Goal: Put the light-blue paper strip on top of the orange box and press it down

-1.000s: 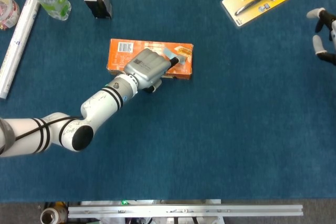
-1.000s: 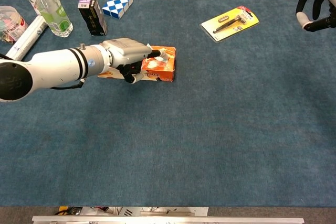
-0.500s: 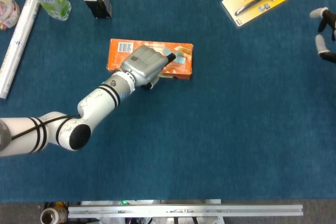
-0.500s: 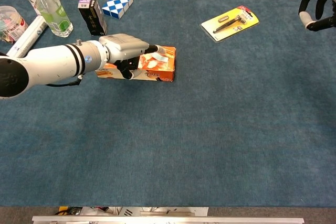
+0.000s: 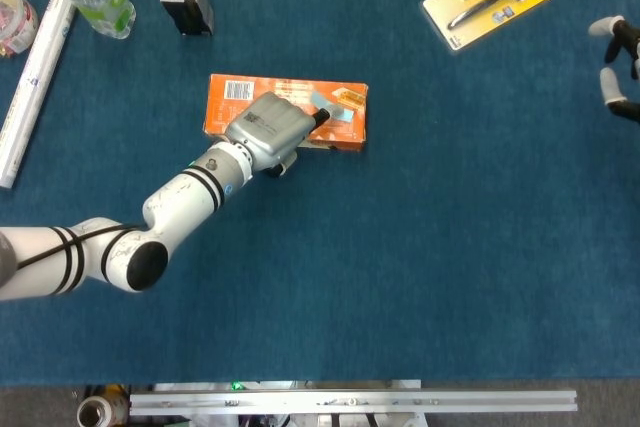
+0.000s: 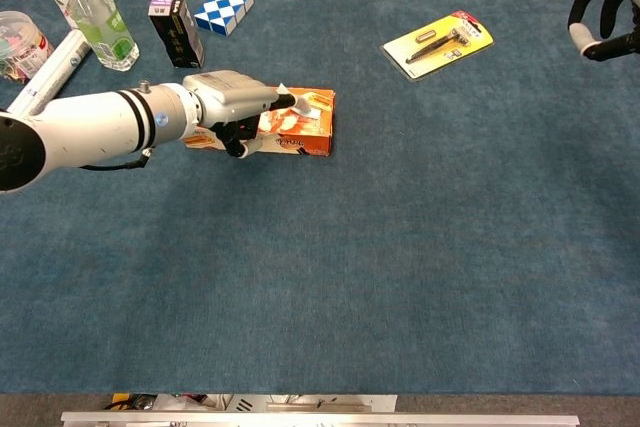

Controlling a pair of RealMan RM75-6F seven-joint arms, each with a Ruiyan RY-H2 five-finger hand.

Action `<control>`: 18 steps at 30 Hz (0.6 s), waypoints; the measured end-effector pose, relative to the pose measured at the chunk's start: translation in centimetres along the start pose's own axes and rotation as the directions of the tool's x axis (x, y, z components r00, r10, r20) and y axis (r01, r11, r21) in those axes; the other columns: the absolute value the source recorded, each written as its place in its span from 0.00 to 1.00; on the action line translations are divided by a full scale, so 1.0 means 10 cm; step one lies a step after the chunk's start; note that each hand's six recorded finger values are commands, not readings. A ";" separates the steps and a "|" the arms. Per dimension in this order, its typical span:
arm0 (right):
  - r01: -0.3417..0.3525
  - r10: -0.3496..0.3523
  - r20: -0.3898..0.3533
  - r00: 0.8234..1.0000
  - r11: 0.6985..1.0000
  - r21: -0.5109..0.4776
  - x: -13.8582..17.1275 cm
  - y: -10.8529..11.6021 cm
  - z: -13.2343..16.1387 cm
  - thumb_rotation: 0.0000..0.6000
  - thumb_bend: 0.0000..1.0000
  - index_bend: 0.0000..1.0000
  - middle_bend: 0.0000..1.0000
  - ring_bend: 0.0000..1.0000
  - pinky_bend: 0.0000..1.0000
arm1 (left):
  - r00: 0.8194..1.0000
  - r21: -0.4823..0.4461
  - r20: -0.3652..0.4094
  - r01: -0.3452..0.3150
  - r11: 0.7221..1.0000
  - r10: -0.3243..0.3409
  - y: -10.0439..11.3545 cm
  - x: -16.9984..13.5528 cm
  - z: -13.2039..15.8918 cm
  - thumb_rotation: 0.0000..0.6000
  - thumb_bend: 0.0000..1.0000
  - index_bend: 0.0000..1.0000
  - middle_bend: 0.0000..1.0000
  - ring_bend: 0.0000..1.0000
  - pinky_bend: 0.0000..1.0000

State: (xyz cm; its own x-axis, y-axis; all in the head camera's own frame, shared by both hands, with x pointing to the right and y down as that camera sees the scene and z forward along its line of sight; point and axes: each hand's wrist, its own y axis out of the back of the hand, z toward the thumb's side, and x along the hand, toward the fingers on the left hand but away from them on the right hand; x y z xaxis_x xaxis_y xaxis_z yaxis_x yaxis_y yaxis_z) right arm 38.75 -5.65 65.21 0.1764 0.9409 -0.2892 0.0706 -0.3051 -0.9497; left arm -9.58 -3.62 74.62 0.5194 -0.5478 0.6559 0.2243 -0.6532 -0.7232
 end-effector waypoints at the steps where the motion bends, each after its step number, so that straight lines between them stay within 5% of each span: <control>1: 0.000 0.000 0.000 1.000 1.000 0.000 0.00 0.00 0.00 1.00 0.45 0.32 0.51 0.59 0.86 | 1.000 0.000 0.001 -0.002 1.000 0.002 0.00 -0.01 0.00 1.00 0.65 0.06 1.00 1.00 1.00; 18: 0.005 -0.005 0.001 1.000 1.000 0.001 0.03 0.03 -0.01 1.00 0.45 0.32 0.51 0.59 0.86 | 1.000 0.024 0.002 0.008 1.000 -0.008 -0.05 -0.06 0.00 1.00 0.65 0.06 1.00 1.00 1.00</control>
State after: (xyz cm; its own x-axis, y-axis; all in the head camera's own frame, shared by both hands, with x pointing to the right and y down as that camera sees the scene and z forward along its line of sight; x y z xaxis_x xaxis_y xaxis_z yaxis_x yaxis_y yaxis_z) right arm 38.88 -5.42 64.82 0.1746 0.9427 -0.2844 0.0709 -0.3001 -0.9513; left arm -10.05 -2.98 74.54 0.5189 -0.5414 0.6615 0.2480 -0.6452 -0.7226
